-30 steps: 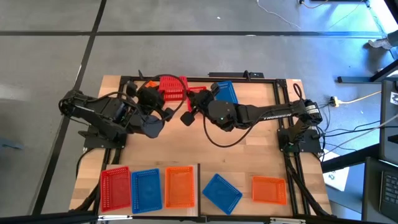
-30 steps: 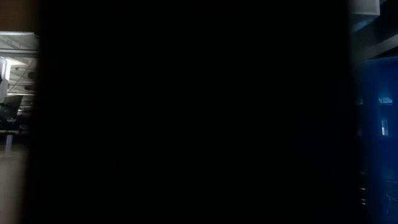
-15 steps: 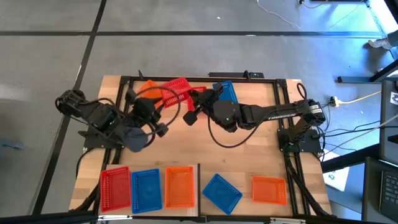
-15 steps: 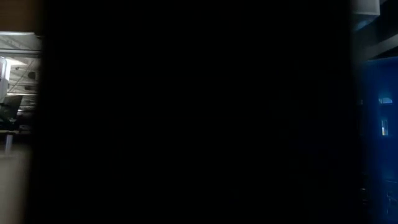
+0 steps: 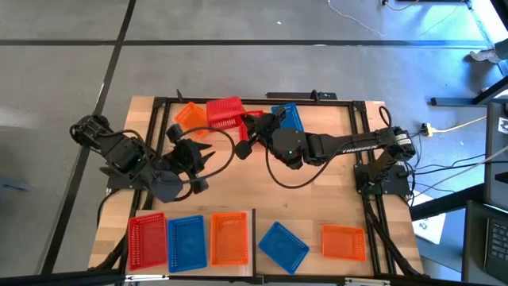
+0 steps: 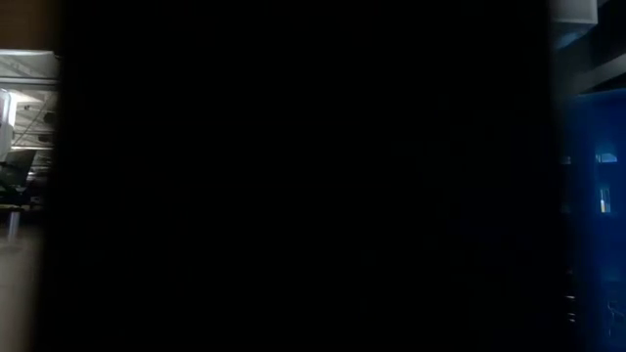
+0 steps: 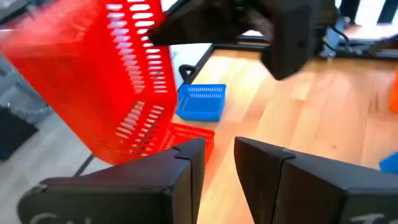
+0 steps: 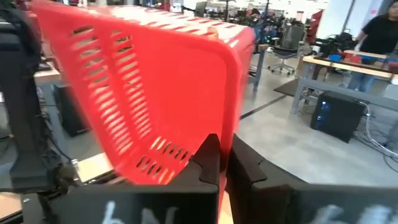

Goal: Stack baskets on shelf by color
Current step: Stack the bottom red bin on top of the other red bin on the shelf

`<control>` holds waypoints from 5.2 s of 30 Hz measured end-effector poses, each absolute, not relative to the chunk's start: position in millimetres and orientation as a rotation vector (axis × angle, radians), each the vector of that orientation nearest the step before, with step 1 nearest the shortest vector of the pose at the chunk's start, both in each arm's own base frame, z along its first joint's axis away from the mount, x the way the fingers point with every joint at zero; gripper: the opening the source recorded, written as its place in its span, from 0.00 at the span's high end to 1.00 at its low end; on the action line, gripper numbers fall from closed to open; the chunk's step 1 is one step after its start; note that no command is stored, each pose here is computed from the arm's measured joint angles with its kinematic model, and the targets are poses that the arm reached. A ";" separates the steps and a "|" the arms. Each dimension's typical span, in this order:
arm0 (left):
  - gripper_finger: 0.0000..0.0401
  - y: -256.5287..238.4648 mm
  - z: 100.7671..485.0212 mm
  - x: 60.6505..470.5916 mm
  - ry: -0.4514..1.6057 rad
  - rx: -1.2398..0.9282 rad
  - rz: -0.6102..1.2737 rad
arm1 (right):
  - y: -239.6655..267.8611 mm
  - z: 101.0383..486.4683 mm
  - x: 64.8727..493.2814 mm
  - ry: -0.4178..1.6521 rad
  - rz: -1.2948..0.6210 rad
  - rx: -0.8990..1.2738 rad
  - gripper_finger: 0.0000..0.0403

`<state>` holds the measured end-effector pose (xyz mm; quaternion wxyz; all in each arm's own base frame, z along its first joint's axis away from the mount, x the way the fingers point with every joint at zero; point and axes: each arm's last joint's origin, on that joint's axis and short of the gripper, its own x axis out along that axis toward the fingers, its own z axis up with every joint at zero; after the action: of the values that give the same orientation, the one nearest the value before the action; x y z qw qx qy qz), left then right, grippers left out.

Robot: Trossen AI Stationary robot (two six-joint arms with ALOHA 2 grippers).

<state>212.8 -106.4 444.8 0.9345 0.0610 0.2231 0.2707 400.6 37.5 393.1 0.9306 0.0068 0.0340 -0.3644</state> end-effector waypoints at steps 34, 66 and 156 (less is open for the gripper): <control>0.80 -39.6 492.1 62.7 0.404 -0.230 -0.035 | 101.2 453.4 435.5 0.159 -0.353 -0.077 1.00; 0.80 -21.6 494.3 42.3 0.391 -0.314 -0.131 | 67.1 412.6 437.8 0.527 -0.393 -0.299 1.00; 0.74 -65.8 448.2 213.8 0.232 0.363 1.126 | 12.5 467.8 420.6 0.222 -0.941 -0.214 1.00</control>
<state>213.8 -65.8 448.2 0.8237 0.1705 0.1091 0.5297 420.6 12.5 467.8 0.8799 -0.1026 0.1066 -0.4516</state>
